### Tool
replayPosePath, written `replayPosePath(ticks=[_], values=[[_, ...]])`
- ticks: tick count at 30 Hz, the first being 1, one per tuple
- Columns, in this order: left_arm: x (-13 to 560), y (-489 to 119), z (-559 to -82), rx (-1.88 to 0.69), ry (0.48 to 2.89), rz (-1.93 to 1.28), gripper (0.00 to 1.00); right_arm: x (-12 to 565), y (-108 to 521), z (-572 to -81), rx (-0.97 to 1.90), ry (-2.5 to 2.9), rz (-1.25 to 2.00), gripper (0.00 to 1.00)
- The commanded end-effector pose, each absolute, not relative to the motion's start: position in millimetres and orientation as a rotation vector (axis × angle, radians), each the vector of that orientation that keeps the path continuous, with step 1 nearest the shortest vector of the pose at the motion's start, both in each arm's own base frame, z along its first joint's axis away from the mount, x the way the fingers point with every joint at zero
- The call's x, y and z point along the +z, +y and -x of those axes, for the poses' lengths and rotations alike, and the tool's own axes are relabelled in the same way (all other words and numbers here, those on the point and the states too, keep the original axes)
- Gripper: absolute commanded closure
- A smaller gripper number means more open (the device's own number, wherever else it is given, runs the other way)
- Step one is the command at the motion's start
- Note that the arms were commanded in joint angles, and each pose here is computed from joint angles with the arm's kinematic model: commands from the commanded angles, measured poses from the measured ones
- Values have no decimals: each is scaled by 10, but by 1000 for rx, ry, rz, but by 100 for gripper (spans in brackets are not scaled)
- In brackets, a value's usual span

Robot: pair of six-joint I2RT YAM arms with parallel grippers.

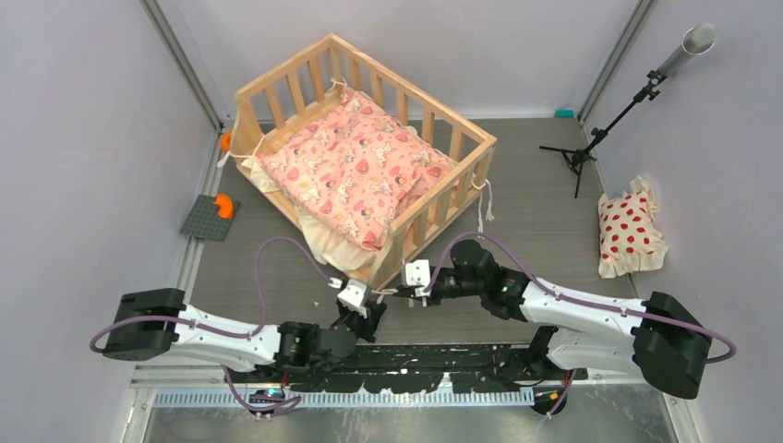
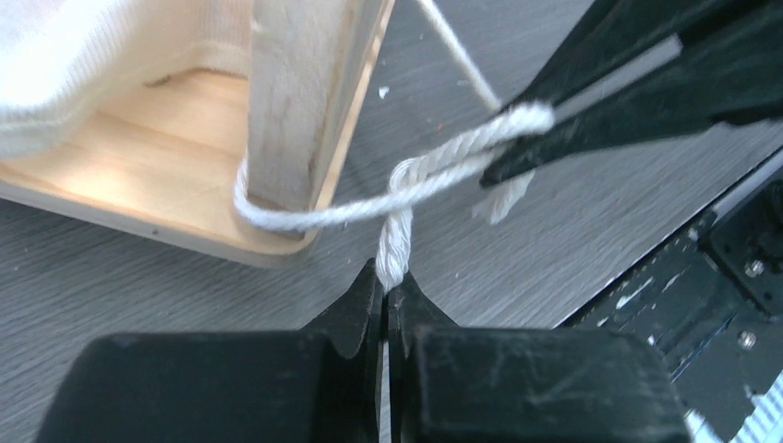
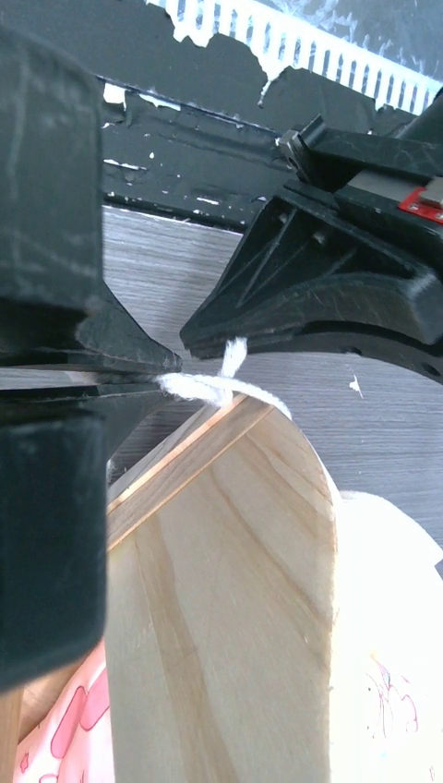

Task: Set up the pet bed

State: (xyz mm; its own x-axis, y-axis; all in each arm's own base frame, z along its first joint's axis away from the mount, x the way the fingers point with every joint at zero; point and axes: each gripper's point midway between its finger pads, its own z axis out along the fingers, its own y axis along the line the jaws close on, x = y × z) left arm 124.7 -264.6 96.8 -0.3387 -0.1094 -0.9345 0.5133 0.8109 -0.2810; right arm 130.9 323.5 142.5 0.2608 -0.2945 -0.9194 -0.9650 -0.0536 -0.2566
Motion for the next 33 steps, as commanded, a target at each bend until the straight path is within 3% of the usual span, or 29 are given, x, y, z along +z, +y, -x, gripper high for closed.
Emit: replayPosePath(ticks=[1, 9, 22, 30, 33], values=[[798, -2610, -1155, -629, 1892, -394, 100, 1655, 3327, -1371, 849, 1176, 1512, 94], [702, -2593, -1084, -592, 1981, -421, 100, 1595, 3335, -1431, 820, 1197, 1509, 93], [944, -2480, -1279, -515, 1916, -280, 100, 1462, 3377, -1462, 810, 1207, 1540, 69], [956, -2540, -1289, -496, 1909, -301, 100, 1642, 3416, -1461, 827, 1160, 1507, 49], [943, -2567, -1284, -486, 1914, -318, 100, 1752, 3401, -1452, 832, 1143, 1475, 47]])
